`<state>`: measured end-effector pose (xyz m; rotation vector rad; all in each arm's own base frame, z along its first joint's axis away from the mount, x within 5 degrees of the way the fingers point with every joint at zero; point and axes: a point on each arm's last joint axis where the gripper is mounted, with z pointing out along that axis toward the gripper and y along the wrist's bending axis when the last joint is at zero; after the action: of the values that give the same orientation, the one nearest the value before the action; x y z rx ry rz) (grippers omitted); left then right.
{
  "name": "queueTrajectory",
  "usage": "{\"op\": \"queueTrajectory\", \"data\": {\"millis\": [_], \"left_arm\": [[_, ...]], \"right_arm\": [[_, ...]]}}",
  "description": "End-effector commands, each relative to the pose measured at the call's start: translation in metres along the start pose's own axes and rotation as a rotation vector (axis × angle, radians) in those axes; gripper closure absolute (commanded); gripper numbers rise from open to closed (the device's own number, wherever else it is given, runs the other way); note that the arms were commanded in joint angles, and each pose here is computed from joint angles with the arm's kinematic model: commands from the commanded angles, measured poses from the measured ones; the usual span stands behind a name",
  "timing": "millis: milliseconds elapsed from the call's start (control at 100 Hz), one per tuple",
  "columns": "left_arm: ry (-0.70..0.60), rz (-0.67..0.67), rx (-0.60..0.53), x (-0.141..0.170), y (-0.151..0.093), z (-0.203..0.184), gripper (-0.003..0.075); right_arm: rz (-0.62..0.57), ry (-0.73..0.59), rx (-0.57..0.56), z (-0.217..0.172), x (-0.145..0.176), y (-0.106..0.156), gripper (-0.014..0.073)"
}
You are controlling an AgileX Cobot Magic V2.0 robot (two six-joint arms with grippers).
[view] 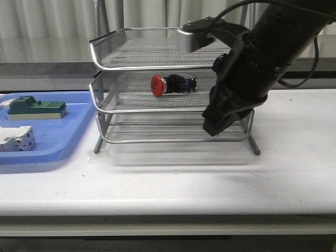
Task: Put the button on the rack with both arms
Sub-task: 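Withdraw the right gripper away from the rack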
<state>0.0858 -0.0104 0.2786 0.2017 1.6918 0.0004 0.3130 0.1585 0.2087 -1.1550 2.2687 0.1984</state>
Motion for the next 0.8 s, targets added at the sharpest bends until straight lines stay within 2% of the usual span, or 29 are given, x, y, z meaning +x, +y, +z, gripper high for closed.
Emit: {"op": "queueTrajectory", "data": {"millis": [0, 170, 280, 620, 790], "left_arm": [[-0.099, -0.023, -0.029, -0.016, 0.004, -0.001, 0.074], [-0.099, -0.023, -0.029, -0.016, 0.004, -0.001, 0.074], [-0.099, -0.023, -0.029, -0.016, 0.004, -0.001, 0.074], [-0.099, -0.023, -0.029, -0.016, 0.004, -0.001, 0.074], [-0.099, -0.023, -0.029, -0.016, 0.004, -0.001, 0.074]], "right_arm": [[0.029, -0.054, 0.016, -0.021, -0.013, -0.003, 0.0664], [0.122, -0.035, -0.019, -0.034, -0.012, 0.002, 0.0655], [0.149, -0.043, 0.007, -0.048, -0.013, 0.0, 0.0655], [0.418, 0.027, 0.241, -0.111, 0.016, -0.033, 0.0655], [0.468, 0.002, 0.36, -0.147, 0.03, -0.03, 0.0655]]}}
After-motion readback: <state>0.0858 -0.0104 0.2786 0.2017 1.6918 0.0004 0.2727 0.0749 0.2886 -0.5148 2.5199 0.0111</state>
